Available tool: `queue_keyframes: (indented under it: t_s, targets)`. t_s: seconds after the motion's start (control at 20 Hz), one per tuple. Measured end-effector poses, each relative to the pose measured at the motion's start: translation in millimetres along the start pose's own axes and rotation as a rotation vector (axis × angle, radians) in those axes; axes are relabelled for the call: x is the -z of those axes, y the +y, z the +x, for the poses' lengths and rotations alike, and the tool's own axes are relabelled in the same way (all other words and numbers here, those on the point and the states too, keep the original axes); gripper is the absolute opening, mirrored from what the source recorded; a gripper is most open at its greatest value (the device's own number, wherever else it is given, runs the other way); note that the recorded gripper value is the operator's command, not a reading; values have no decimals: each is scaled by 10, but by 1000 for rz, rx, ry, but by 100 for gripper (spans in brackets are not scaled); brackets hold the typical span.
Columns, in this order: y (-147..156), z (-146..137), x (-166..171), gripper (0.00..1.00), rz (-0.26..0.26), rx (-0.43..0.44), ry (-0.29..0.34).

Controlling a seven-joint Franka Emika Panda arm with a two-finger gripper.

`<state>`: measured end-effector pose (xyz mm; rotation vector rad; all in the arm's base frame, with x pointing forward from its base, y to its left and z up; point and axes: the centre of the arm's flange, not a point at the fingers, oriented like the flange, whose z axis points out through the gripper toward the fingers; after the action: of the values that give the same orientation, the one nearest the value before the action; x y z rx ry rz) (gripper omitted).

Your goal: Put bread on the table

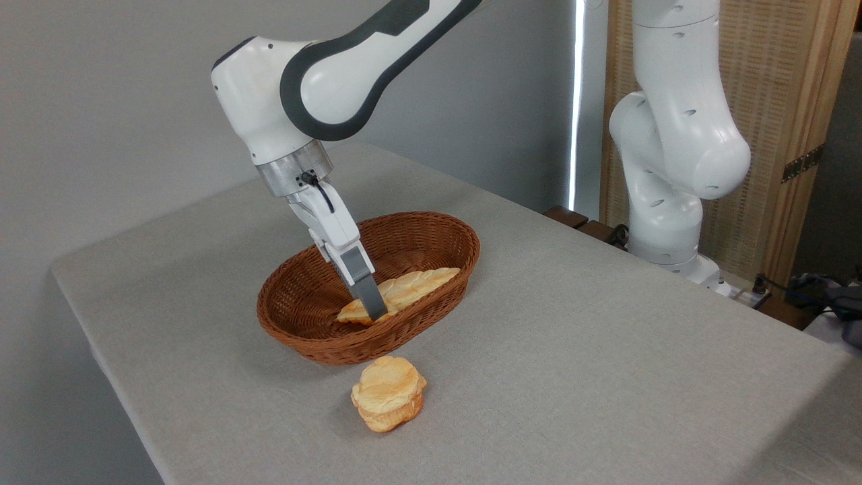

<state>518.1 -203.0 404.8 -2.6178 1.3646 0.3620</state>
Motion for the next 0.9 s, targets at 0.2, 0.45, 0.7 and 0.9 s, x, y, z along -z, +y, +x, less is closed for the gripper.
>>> queue_keyframes:
  t_s: [0.2, 0.45, 0.7, 0.9]
  targets:
    - [-5, -6, 39, 14, 4, 1, 7]
    - [-21, -34, 237, 14, 25, 8, 41]
    - [12, -94, 545, 16, 20, 27, 112]
    - [42, -125, 707, 17, 32, 48, 139]
